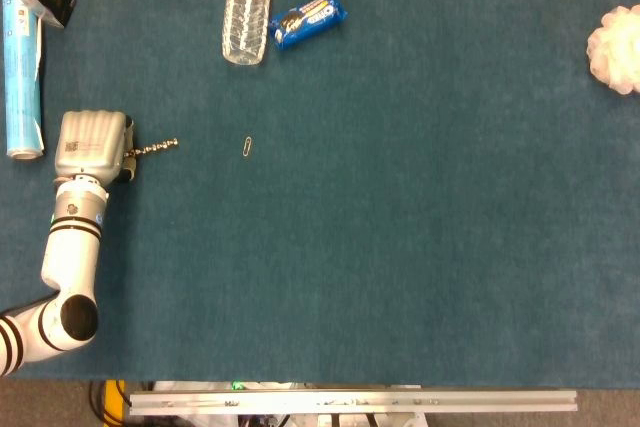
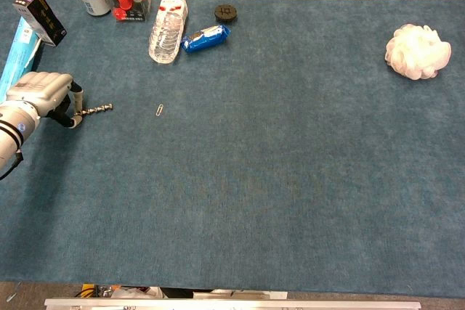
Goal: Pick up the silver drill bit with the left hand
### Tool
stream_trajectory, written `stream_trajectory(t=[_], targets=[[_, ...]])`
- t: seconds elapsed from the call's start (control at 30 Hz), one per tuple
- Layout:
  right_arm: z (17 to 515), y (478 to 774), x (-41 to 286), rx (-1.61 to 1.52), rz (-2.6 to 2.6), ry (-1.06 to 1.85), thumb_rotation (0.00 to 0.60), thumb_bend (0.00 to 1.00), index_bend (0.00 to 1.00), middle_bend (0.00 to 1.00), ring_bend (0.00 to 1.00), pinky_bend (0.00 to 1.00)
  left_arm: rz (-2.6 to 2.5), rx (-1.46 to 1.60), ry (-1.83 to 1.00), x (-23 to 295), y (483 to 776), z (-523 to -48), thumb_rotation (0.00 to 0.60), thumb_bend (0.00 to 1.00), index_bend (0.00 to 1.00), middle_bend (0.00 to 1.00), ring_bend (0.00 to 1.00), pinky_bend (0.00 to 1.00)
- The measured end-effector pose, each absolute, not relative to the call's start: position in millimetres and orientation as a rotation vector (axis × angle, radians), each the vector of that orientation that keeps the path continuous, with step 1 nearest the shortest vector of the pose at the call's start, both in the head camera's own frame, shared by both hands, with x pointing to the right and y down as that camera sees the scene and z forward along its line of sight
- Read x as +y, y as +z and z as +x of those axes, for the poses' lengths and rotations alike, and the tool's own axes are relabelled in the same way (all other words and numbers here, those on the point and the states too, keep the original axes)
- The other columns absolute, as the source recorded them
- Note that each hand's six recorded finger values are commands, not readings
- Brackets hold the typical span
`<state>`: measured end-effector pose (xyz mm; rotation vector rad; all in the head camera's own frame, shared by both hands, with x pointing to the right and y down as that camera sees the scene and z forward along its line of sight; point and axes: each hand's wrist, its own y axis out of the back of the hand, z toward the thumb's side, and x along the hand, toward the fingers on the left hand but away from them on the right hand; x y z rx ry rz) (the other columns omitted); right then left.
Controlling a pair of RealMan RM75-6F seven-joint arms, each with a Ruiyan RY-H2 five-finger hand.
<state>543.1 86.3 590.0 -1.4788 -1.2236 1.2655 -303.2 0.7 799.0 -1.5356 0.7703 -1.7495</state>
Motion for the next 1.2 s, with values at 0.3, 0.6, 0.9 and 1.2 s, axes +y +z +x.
stream_trajectory(t=[0.3, 0.6, 0.9, 1.2], targets=[[542, 589, 87, -1.223, -1.48, 1.261, 0.6, 0.25, 0.08, 0.12, 0.08, 0.11, -1.542, 0.785, -1.719, 0, 792, -301, 0.6, 0.33, 0.58, 0.85, 0.83, 0.79], [541, 588, 87, -1.227, -1.482, 1.25, 0.6, 0.25, 0.08, 0.12, 0.08, 0.11, -1.526, 0.789, -1.589, -1, 762, -292, 0.6, 0.33, 0.59, 0.85, 0.83, 0.79], [539, 589, 87, -1.223, -1.49, 1.242, 0.6, 0.25, 0.08, 0.12, 0.08, 0.11, -1.582, 0.797, -1.423, 4, 721, -267, 0.6, 0.33, 0.59, 0.86, 0.83, 0.79], [541, 588, 90, -1.226, -1.486, 1.245, 0.6, 0.25, 0.08, 0.12, 0.08, 0.11, -1.641, 0.755, -1.316, 4, 710, -225, 0.6, 0.33, 0.59, 0.86, 0.83, 0.79]])
